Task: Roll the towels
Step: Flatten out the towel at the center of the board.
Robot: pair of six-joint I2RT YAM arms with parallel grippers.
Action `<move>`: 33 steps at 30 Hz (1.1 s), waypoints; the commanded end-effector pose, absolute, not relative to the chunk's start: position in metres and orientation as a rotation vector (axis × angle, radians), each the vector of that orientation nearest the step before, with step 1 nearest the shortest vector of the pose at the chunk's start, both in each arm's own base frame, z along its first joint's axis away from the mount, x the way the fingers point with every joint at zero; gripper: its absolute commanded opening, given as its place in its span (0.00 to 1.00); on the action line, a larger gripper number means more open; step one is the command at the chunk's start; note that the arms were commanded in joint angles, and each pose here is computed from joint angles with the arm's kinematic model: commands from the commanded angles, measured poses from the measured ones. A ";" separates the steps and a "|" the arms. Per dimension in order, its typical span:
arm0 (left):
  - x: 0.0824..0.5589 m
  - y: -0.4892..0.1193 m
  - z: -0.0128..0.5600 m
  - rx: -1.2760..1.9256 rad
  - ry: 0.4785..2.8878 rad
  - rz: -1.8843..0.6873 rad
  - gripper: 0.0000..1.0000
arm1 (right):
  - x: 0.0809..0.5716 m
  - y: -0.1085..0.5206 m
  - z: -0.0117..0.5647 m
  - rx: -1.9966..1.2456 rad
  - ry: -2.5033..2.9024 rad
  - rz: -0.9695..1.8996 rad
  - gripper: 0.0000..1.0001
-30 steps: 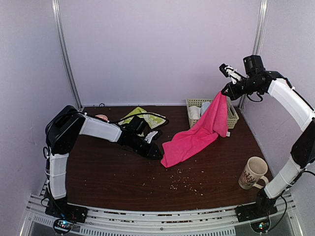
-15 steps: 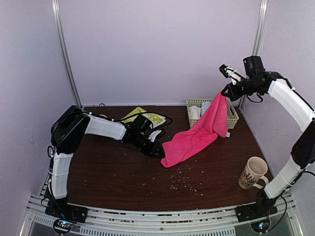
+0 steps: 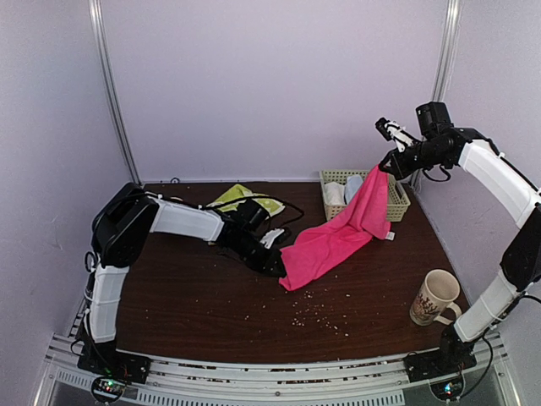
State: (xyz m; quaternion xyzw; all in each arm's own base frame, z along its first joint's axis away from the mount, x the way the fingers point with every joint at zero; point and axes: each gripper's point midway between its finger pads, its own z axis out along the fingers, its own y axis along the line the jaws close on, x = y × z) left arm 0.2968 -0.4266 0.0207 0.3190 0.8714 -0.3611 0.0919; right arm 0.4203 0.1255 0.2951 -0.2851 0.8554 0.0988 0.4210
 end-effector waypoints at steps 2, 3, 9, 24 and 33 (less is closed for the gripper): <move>0.345 -0.409 0.061 0.913 2.490 -0.843 0.00 | 0.436 0.113 0.323 -0.616 2.087 0.196 0.00; 0.359 -0.400 0.079 0.887 2.461 -0.791 0.00 | 0.442 0.106 0.331 -0.583 2.079 0.183 0.00; 0.394 -0.345 0.212 0.817 2.109 -0.540 0.00 | 0.453 0.066 0.366 -0.452 2.000 0.182 0.00; 0.211 -0.315 0.096 1.209 2.393 -0.715 0.00 | 0.331 0.085 0.212 -0.893 2.172 0.280 0.00; 0.234 -0.318 0.078 1.159 2.420 -0.629 0.28 | 0.353 0.088 0.190 -0.807 2.188 0.330 0.00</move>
